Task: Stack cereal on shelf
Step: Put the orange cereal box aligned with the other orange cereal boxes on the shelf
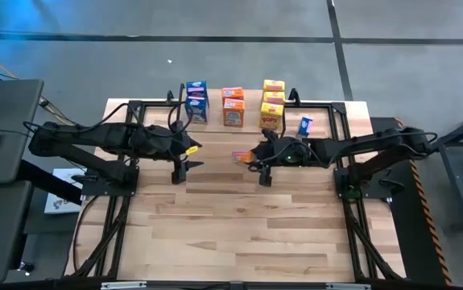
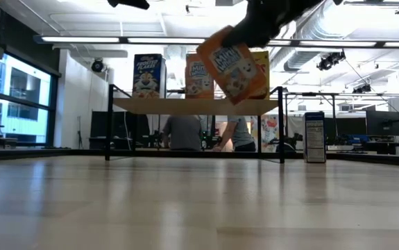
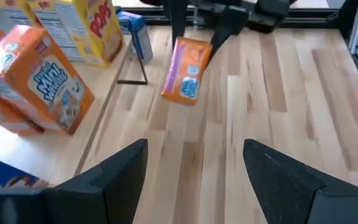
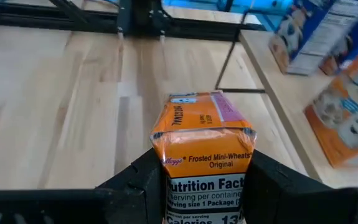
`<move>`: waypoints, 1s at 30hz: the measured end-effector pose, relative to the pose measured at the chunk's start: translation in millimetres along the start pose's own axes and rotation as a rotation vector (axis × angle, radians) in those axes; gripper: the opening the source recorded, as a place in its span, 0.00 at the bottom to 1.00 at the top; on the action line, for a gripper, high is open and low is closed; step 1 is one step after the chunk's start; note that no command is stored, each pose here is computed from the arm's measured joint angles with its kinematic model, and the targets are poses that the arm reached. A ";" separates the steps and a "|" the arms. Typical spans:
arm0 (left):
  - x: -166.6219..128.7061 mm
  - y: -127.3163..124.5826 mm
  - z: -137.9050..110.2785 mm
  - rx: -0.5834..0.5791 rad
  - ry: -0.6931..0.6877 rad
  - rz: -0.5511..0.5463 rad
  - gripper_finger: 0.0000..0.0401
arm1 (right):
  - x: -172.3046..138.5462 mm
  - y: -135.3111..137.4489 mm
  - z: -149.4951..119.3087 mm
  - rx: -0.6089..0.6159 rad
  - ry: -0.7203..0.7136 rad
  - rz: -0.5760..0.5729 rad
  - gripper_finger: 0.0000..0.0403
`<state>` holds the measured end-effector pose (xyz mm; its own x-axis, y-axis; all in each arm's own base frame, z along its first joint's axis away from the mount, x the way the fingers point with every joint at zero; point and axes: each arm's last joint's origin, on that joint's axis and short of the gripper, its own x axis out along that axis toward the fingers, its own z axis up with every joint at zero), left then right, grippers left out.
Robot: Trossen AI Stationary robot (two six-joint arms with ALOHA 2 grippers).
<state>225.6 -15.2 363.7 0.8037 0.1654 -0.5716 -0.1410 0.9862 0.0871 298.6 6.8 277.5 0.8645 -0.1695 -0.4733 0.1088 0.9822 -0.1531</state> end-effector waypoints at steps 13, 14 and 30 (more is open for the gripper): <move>22.9 -0.8 -56.5 -0.107 0.004 0.031 0.64 | -7.2 -2.1 -52.4 0.073 -0.314 0.114 0.37; 25.1 -1.1 -60.7 -0.114 -0.014 0.029 0.64 | -7.6 -2.3 -53.7 0.064 -0.340 0.109 0.37; 21.2 2.6 -104.0 -0.130 -0.110 0.014 0.64 | -14.6 1.1 -53.5 0.005 -0.581 0.074 0.37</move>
<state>182.1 -10.3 267.0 0.8584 0.1866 -0.4779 -0.2207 0.9752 -0.0158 259.9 6.0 237.9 0.9970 -0.0295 0.0713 0.0388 0.9903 -0.1332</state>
